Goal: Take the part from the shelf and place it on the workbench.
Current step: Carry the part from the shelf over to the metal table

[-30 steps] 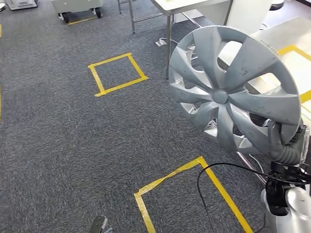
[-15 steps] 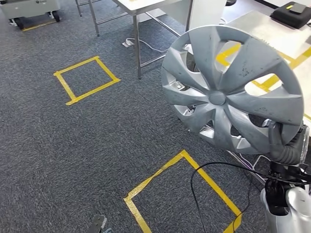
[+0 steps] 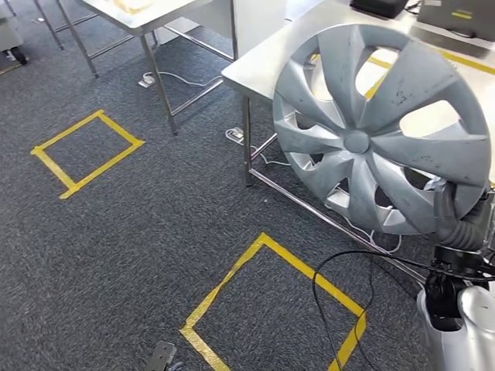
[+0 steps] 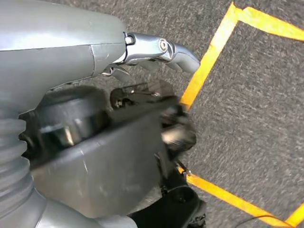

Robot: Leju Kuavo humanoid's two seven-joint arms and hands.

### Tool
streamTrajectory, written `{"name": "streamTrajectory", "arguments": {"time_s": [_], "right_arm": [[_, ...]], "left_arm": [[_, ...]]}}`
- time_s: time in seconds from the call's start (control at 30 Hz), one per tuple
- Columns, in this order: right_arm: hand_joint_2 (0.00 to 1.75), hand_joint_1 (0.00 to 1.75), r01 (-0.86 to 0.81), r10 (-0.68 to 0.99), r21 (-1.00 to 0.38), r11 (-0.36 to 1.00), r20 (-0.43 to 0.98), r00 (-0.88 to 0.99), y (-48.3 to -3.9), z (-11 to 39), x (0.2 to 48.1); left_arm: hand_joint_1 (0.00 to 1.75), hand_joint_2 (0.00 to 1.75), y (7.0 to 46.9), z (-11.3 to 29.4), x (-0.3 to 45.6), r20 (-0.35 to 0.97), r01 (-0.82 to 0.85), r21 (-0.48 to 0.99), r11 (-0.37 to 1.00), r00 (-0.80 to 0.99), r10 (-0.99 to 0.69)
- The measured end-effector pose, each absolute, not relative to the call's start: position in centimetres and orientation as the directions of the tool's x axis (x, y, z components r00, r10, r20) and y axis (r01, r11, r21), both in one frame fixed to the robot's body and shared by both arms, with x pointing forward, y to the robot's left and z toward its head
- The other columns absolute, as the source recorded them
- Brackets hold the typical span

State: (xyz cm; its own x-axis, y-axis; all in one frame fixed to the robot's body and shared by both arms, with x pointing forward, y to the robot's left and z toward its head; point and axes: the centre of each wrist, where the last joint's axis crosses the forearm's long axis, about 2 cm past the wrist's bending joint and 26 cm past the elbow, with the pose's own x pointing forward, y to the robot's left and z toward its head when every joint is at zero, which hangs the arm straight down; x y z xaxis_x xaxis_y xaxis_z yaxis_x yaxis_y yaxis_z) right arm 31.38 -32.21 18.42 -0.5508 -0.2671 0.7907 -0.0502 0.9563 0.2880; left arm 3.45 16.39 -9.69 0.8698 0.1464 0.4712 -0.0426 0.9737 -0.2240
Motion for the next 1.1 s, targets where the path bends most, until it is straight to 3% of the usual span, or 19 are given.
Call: {"name": "streamTrajectory", "arguments": {"time_s": [0.83, 1.1], "right_arm": [[1.75, 1.75, 0.004, -0.258, 0.307, 0.952, 0.807, -0.531, -32.59, 17.96, 31.51], [1.75, 1.75, 0.060, -0.303, 0.373, 0.926, 0.827, -0.473, -32.79, 17.70, 31.77]], "left_arm": [[0.00, 1.75, 16.27, -9.67, 3.41, 0.457, -0.057, -0.241, 0.969, 0.874, 0.165], [0.00, 1.75, 16.27, -9.66, 3.49, 0.440, -0.063, -0.242, 0.968, 0.882, 0.167]]}}
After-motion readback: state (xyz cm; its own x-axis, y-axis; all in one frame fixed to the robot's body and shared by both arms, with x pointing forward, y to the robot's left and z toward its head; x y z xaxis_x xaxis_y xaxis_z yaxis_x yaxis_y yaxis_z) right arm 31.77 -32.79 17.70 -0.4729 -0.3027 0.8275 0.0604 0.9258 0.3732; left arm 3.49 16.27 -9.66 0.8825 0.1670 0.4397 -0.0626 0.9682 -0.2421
